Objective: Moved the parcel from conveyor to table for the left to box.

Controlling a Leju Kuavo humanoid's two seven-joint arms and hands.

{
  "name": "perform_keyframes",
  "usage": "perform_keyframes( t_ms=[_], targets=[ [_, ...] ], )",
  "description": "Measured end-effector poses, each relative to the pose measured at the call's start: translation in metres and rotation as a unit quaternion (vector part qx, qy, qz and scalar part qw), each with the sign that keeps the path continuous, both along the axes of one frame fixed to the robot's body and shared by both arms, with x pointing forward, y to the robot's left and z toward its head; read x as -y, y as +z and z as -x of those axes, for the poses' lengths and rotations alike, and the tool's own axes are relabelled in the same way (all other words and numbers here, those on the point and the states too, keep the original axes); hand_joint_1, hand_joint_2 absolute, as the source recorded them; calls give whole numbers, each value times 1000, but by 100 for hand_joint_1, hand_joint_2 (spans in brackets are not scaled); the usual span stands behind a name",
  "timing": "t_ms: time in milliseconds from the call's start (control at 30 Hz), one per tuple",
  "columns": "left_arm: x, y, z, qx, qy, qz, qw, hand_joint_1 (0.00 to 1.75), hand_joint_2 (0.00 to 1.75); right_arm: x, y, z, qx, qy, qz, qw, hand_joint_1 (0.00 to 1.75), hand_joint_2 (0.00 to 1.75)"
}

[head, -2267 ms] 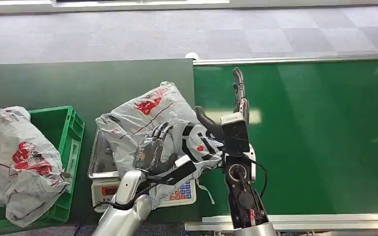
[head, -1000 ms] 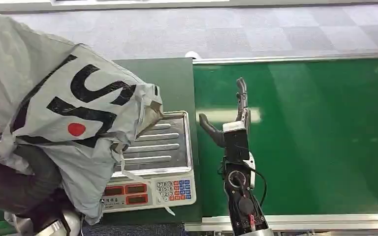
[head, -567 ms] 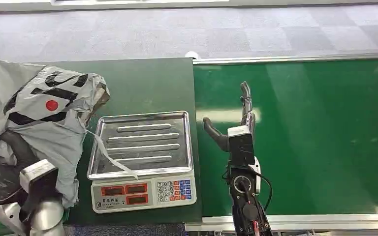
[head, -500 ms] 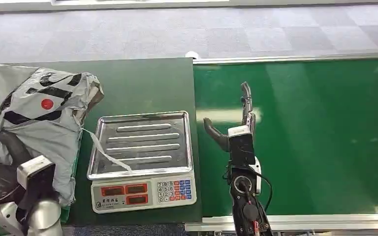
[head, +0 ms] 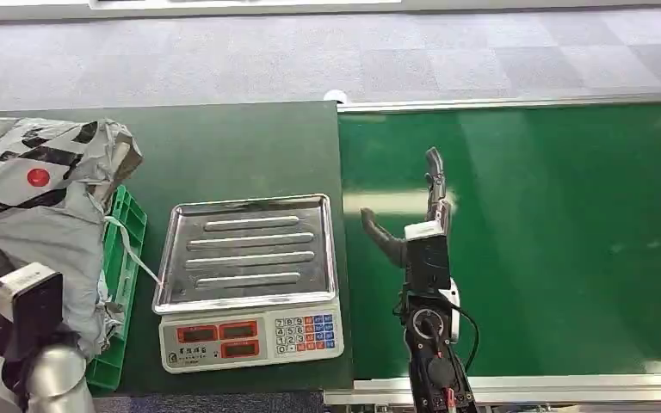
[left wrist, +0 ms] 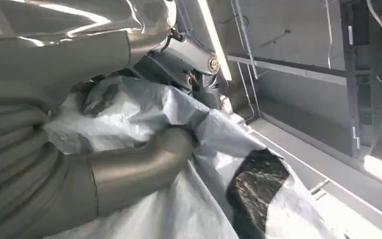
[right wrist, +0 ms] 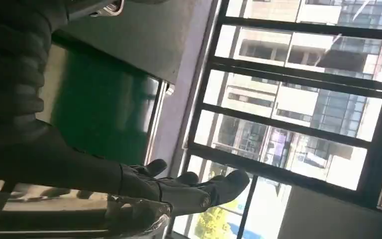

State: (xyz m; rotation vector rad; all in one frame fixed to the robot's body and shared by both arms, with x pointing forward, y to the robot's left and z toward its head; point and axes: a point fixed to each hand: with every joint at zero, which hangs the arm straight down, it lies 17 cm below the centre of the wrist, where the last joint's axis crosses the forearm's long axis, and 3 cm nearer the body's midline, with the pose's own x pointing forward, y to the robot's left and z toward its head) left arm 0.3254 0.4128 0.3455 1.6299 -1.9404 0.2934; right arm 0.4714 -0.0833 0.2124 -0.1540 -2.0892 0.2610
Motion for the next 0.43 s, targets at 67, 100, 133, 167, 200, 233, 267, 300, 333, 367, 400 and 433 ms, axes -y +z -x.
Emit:
perform_keyframes(
  t_ms=[67, 100, 133, 167, 200, 233, 267, 300, 333, 367, 400, 433],
  targets=[
    [-6, 0, 5, 8, 3, 7, 1000, 0, 175, -1, -3, 0, -1, 4, -2, 1000, 0, 175],
    [-9, 0, 7, 12, 6, 10, 1000, 0, 175, -1, -4, 1, -3, 5, -3, 1000, 0, 175],
    [-13, -1, 10, 14, 9, 13, 1000, 0, 175, -1, -6, 1, -3, 5, -4, 1000, 0, 175],
    [-16, -1, 11, 17, 12, 15, 1000, 0, 175, -1, -7, 1, -3, 4, -5, 1000, 0, 175],
    [-18, 0, 13, 21, 15, 15, 1000, 0, 175, 0, -9, 0, -4, 2, -6, 1000, 0, 175],
    [-21, 2, 13, 24, 19, 15, 999, 0, 175, 2, -10, 0, -6, 0, -7, 1000, 0, 175],
    [-23, 4, 14, 28, 23, 15, 999, 0, 175, 3, -11, 0, -8, -2, -7, 1000, 0, 175],
    [-27, 5, 15, 32, 27, 16, 999, 0, 175, 3, -12, 0, -9, -2, -8, 1000, 0, 175],
    [-29, 7, 14, 35, 30, 17, 999, 0, 175, 4, -13, -1, -10, -4, -8, 1000, 0, 175],
    [-31, 7, 14, 36, 33, 16, 999, 0, 175, 5, -14, -1, -12, -5, -9, 1000, 0, 175],
    [-32, 7, 14, 37, 35, 17, 999, 0, 175, 6, -15, -1, -13, -6, -9, 1000, 0, 175],
    [-34, 7, 14, 37, 37, 17, 998, 0, 175, 6, -15, -1, -13, -6, -9, 1000, 0, 175]
  ],
)
